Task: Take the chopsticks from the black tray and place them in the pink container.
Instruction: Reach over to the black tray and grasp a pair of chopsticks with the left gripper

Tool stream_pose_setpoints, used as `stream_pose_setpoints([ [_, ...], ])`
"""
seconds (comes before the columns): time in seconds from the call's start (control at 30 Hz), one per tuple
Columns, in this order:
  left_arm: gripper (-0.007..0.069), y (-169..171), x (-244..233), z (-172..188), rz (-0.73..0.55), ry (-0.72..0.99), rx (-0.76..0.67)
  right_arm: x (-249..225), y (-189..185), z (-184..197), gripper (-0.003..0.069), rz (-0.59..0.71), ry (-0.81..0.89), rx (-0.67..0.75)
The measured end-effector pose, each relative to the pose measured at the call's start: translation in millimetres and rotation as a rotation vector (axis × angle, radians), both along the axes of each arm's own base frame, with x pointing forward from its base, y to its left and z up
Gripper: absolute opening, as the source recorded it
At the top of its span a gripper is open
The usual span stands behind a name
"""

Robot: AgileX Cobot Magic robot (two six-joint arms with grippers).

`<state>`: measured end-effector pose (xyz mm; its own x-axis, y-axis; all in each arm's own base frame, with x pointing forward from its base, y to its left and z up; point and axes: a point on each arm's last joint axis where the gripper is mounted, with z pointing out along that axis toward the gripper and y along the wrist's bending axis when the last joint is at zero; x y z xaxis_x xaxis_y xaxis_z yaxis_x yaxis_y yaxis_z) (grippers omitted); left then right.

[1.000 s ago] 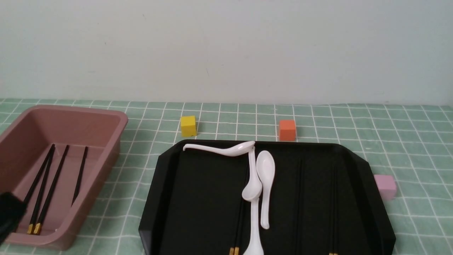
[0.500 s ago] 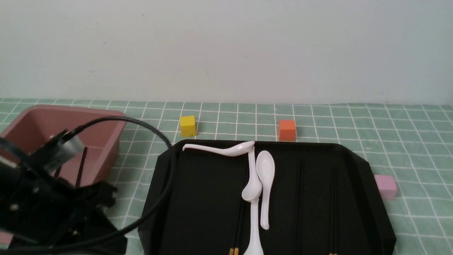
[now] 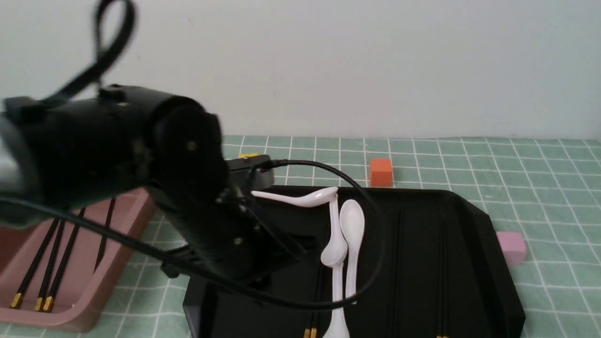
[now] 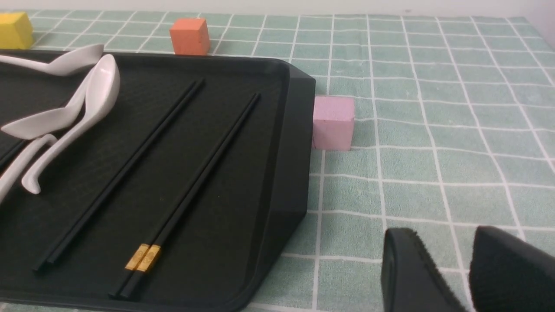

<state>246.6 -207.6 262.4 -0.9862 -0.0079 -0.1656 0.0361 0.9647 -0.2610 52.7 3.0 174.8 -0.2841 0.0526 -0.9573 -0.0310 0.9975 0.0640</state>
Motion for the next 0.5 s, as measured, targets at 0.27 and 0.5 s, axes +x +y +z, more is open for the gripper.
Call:
stream_pose_setpoints([
  [0.27, 0.0206, -48.1, 30.5, -43.0, -0.023, -0.008, 0.11, 0.0, 0.0, 0.0, 0.024, 0.0, 0.0, 0.0],
  [0.5, 0.0379, -66.2, 51.0, -70.0, -0.035, -0.021, 0.113, 0.0, 0.0, 0.0, 0.024, 0.0, 0.0, 0.0],
])
